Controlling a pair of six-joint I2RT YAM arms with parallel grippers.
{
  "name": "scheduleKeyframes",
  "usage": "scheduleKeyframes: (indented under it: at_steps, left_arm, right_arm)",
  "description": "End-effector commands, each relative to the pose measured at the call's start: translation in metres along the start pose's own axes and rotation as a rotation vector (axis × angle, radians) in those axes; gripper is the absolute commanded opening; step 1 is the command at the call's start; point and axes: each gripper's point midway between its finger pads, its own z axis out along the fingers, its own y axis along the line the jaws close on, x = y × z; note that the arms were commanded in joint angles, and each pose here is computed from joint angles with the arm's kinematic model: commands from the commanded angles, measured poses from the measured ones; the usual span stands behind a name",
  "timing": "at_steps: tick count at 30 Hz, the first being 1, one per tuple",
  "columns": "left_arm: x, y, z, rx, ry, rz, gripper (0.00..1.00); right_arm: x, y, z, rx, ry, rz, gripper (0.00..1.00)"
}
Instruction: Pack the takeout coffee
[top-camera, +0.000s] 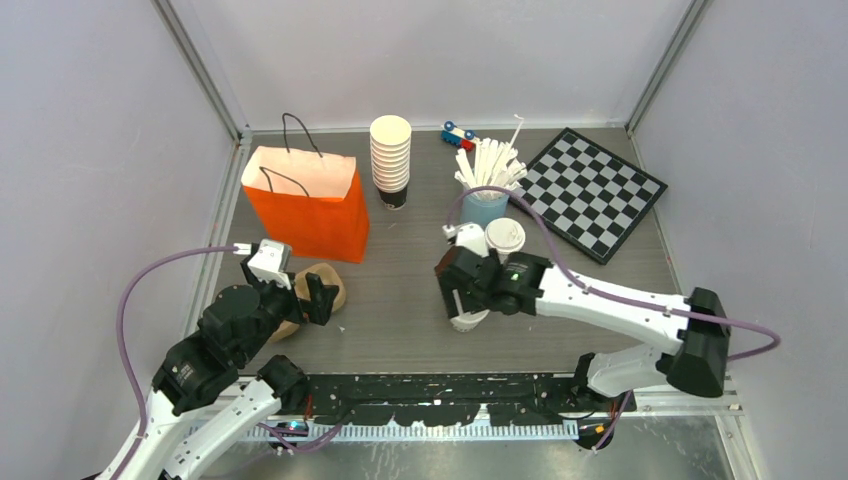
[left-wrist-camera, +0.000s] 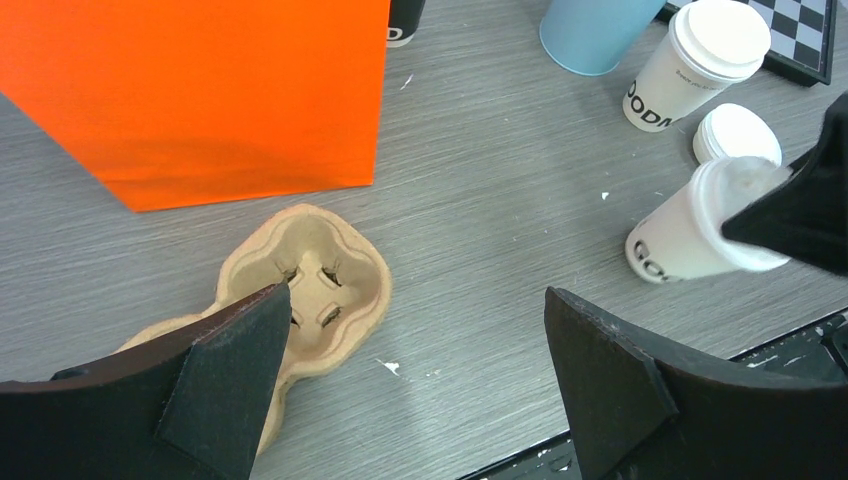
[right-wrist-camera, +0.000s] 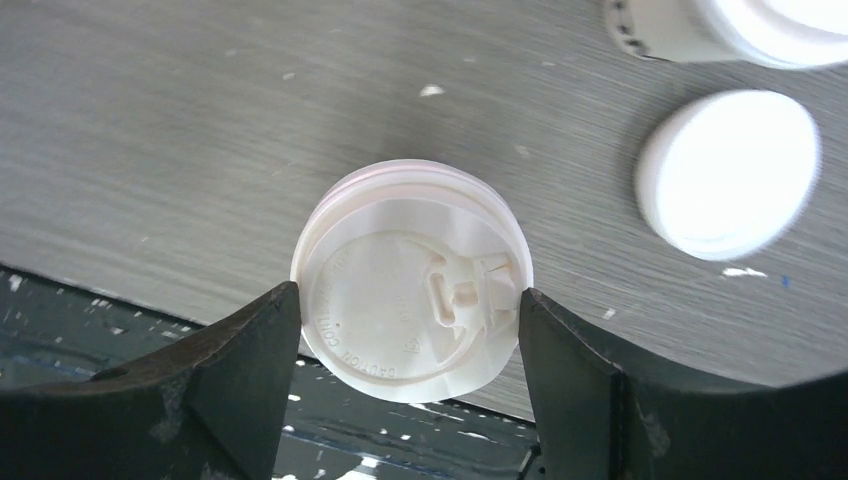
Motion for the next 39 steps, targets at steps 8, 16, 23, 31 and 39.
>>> scheduleKeyframes:
  at_steps: [8, 16, 23, 31, 39]
  left_arm:
    - [-0.001, 0.0, 0.004, -0.011, 0.006, 0.01, 1.0]
    - [0.0, 0.0, 0.005, -0.009, 0.011, 0.01, 1.0]
    - [0.001, 0.0, 0.004, -0.007, 0.01, 0.007, 1.0]
    - [0.001, -0.002, 0.003, 0.004, 0.015, 0.008, 1.0]
    - [0.002, -0.005, 0.003, 0.021, 0.016, 0.007, 1.0]
  right_arm:
    - [0.002, -0.093, -0.012, 0.101, -0.011, 0.227, 0.78]
    - [-0.024, -0.123, -0.043, 0.159, -0.073, 0.273, 0.8]
    - [-0.039, -0.176, -0.063, 0.28, -0.078, 0.361, 0.8]
    - [-0.028, -0.247, -0.057, 0.458, -0.01, 0.481, 0.81]
    - [-0.015, -0.286, -0.027, 0.434, 0.007, 0.628, 0.81]
